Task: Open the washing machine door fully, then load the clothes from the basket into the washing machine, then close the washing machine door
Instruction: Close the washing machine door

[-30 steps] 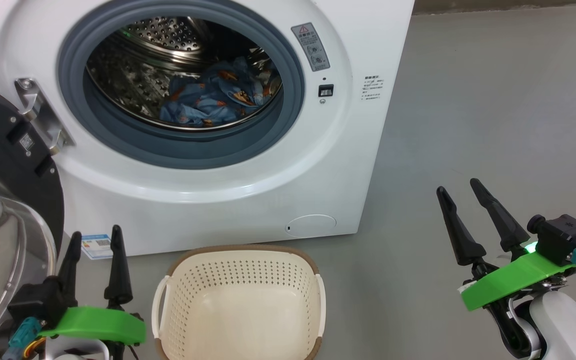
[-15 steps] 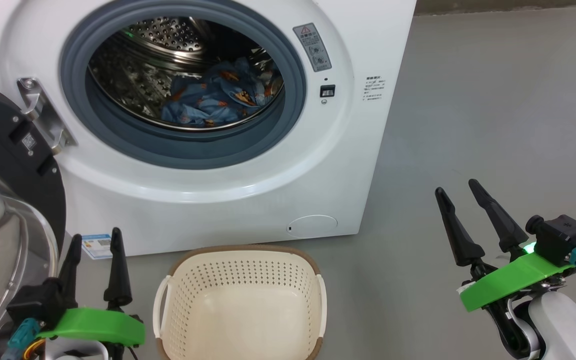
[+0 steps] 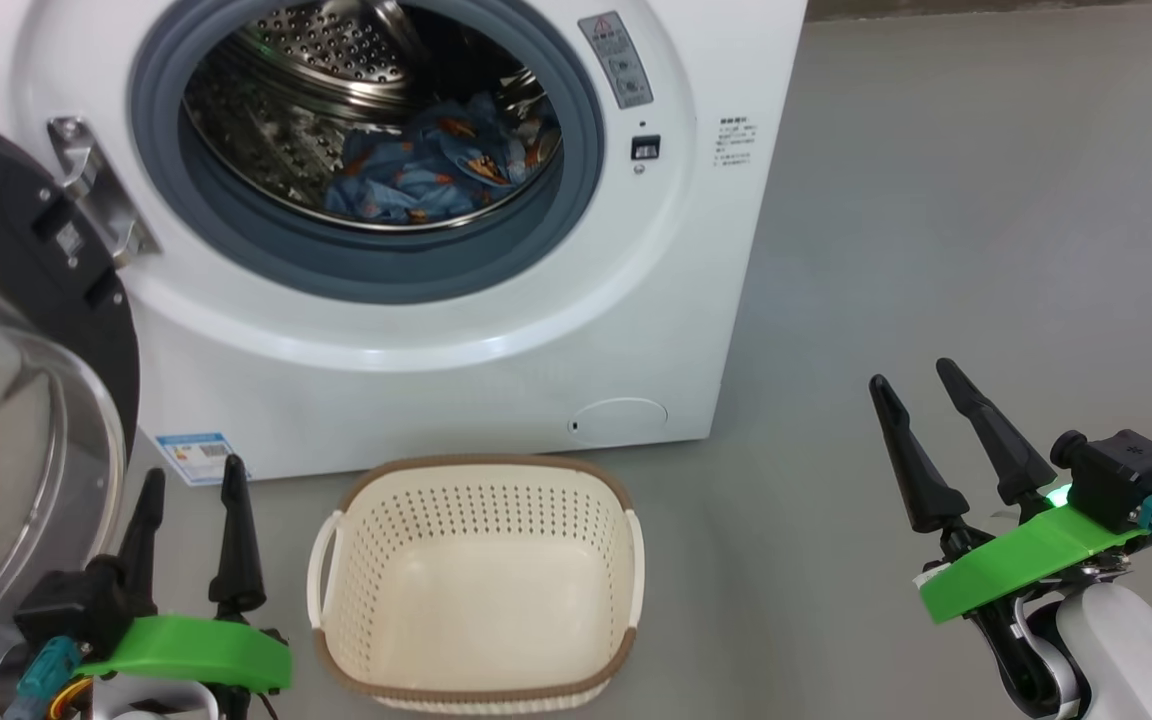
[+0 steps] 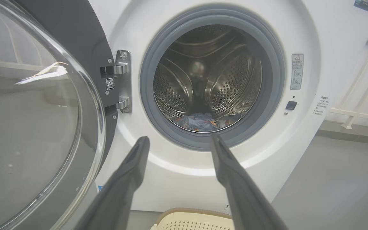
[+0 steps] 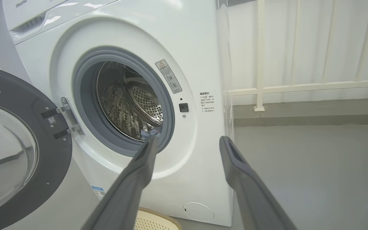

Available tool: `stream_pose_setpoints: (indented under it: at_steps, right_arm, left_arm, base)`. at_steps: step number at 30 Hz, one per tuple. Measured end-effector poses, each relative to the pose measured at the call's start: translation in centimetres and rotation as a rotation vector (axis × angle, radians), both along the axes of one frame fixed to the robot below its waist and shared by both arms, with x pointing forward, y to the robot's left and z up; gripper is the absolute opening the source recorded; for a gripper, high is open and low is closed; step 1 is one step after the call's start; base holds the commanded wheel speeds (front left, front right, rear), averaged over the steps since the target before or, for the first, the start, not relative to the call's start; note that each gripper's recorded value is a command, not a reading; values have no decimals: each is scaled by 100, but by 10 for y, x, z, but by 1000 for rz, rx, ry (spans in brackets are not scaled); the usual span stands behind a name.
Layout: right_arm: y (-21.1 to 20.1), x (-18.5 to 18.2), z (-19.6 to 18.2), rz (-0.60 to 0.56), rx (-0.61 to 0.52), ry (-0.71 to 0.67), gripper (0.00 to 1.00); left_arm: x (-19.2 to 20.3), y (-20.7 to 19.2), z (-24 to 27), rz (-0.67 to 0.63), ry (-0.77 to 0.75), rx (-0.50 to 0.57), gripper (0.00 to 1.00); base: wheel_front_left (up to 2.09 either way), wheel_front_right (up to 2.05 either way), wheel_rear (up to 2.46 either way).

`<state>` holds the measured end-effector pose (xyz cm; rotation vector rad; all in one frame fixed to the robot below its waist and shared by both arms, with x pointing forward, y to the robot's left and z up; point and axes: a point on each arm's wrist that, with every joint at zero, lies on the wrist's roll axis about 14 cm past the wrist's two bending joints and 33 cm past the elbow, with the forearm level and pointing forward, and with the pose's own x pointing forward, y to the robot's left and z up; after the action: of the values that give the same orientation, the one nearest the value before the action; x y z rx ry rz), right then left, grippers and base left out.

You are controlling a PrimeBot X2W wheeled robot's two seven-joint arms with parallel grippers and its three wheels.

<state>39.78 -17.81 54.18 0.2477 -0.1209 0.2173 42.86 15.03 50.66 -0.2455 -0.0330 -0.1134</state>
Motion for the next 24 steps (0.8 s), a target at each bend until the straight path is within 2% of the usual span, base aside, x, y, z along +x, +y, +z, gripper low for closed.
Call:
stream_pose_setpoints:
  at_steps: [7,24]
  right_arm:
    - [1,0,0,3,1,0,100]
    - [6,0,3,16,2,-9,100]
  left_arm:
    - [-1,1,0,3,0,-1,100]
    - [-3,3,2,12,-7,-2,100]
  base:
    - [-79,79,0]
    - [-2,2,0]
